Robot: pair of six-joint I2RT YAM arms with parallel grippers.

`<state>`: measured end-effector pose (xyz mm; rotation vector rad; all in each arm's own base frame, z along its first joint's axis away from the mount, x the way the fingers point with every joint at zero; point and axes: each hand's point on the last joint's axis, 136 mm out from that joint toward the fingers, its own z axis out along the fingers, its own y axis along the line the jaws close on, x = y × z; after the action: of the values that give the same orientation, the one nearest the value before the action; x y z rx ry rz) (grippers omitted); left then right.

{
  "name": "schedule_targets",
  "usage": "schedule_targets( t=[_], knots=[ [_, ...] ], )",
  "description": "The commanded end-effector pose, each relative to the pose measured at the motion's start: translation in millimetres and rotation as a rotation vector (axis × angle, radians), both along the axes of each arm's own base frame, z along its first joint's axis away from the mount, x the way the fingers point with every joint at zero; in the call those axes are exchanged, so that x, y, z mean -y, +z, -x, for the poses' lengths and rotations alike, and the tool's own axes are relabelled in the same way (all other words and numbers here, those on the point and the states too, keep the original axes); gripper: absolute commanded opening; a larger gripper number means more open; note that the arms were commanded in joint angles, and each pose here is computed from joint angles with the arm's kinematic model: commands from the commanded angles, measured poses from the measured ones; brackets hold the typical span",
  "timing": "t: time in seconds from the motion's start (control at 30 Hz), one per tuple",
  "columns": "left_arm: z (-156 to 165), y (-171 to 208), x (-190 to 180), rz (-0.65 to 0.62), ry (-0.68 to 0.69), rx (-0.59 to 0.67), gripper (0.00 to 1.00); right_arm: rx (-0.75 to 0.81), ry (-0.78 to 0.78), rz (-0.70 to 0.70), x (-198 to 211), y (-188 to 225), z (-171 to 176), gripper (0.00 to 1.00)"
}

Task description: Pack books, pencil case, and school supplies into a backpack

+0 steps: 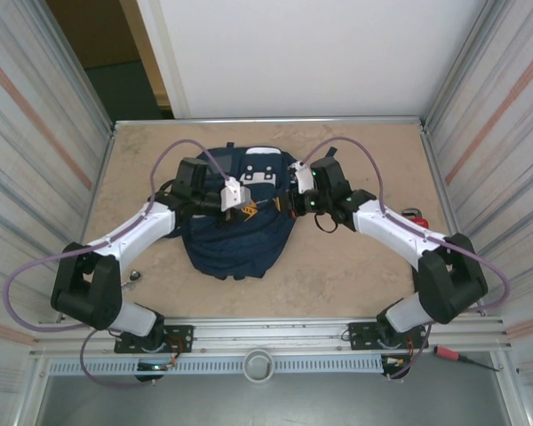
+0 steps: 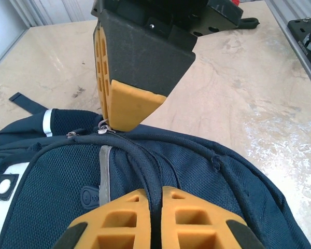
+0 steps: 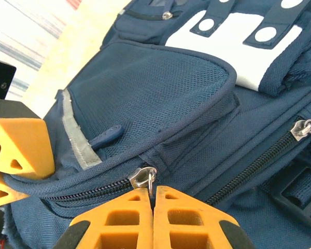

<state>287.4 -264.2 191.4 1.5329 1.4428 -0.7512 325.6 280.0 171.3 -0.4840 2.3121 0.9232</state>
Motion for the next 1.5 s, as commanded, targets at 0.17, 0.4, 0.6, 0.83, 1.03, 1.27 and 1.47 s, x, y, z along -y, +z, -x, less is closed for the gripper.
schedule_targets(
  t=[0.17,0.4,0.6,0.83,1.03,1.27,1.47],
  knots=[
    [24.1,27.8,8.6,0.107,-0.134,0.012,0.0,-0.092,-0.235,0.144,51.9,-34.3,-49.9,0.18],
    [-21.2,-11.8,41.1,-0.054,0.004,0.029,0.2,-0.069,-0.383,0.266,116.8,-31.1,-27.0,0.53],
    [-38.8,10.8,26.8,-0.037,0.238,-0.006,0.69,0.115,-0.632,0.463,184.6,0.3,-33.9,0.86],
    [-68.4,74.2,-106.4,0.277,0.972,0.105,0.99,0.385,-0.928,0.529,251.4,43.0,-37.6,1.0],
    [-62.4,31.0,-218.2,0.205,1.445,0.131,0.99,0.38,-1.007,0.503,294.2,6.1,-37.4,1.0],
    [-63.2,-49.1,-257.7,0.067,1.516,0.06,0.99,0.457,-0.922,0.464,291.0,-55.4,-47.0,1.0],
    [-76.6,-75.0,-259.2,0.12,1.475,-0.005,0.99,0.542,-0.838,0.472,284.4,-58.0,-55.2,0.99]
  ],
)
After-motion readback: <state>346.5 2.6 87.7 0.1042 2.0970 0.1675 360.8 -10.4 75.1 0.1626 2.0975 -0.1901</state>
